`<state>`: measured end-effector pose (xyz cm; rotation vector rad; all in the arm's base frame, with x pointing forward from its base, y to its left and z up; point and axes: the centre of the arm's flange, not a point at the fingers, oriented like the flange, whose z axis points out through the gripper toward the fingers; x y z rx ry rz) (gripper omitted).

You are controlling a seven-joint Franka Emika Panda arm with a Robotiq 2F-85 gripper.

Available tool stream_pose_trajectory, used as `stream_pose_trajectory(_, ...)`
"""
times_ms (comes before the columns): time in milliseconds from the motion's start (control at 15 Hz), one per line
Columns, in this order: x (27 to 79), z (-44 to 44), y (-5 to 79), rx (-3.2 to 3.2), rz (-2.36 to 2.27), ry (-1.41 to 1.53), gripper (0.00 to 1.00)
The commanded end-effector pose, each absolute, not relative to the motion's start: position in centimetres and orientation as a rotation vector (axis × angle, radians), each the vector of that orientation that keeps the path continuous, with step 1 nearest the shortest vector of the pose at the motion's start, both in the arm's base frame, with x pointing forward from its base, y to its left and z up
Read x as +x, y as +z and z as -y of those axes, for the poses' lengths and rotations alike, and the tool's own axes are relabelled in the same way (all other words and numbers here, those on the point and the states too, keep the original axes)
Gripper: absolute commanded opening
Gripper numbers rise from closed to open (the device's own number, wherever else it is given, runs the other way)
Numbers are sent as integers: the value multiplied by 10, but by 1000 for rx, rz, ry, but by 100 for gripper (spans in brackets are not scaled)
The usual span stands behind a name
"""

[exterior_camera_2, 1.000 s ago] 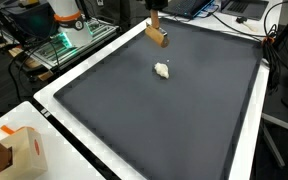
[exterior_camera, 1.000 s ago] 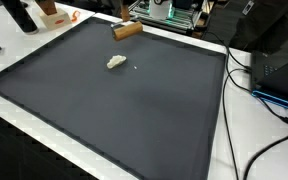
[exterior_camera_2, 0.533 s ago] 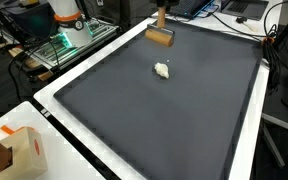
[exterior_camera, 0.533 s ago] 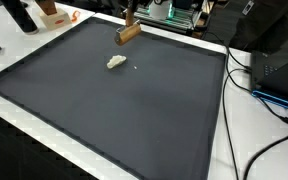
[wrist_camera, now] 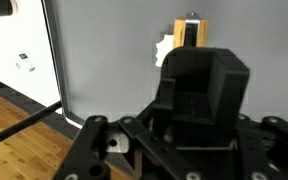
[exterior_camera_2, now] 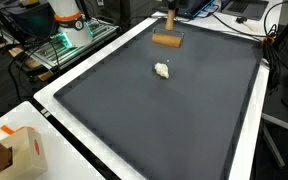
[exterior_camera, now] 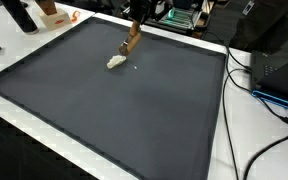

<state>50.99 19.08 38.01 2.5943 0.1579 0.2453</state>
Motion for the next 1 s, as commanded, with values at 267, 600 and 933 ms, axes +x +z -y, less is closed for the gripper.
stream_pose_trajectory(267,510,-197,376,2586,-198,240,48)
stream_pose_trajectory(600,505,-213,375,2497,-155,184,23)
stream_pose_trajectory(933,499,-235,370,2426,-144,175,23)
